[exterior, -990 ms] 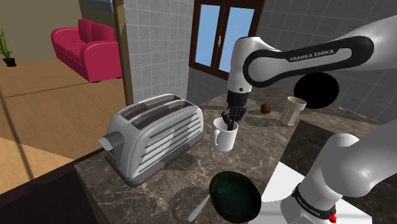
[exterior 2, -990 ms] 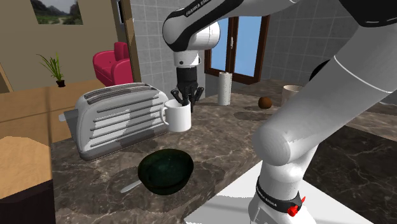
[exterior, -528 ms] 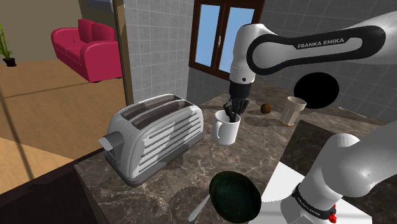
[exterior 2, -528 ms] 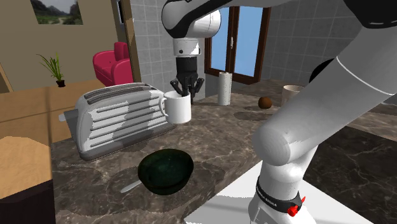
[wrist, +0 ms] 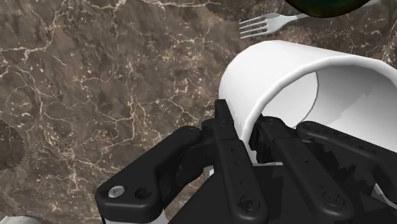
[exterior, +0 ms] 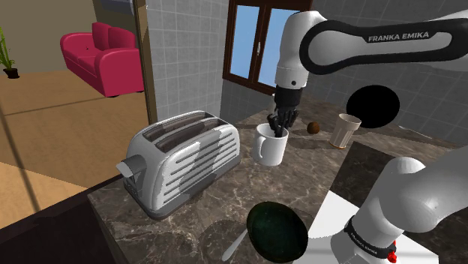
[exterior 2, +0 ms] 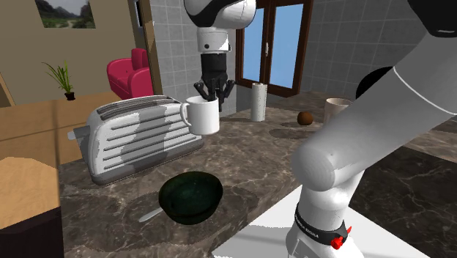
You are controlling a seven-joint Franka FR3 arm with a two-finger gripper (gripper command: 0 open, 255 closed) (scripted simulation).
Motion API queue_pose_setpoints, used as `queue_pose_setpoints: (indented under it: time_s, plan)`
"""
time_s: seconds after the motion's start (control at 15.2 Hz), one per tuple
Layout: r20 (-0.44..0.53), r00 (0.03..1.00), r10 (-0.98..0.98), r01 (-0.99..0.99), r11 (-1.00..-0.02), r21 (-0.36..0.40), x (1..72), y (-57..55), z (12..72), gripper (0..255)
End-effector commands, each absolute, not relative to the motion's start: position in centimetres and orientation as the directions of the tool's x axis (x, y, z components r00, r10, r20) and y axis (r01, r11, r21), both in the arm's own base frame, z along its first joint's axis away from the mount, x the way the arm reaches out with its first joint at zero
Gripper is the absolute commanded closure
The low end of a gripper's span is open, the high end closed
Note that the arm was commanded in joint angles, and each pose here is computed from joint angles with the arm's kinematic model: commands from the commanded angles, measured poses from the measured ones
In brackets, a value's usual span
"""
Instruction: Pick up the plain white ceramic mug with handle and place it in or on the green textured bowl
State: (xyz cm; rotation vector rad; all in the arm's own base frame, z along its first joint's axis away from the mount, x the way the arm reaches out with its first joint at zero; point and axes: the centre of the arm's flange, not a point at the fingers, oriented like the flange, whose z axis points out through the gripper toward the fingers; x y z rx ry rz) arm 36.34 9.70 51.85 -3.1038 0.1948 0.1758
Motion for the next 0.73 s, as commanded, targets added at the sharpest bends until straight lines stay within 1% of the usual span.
queue_pose_setpoints:
  time_s: [0.0, 0.66]
  plan:
    - [-0.114, 0.986, -0.123, -0.126, -0.992, -0.020, 34.6, 11.2, 52.1, 255]
    - [-0.114, 0.986, -0.123, -0.126, -0.992, -0.020, 24.6, 19.6, 53.4, 255]
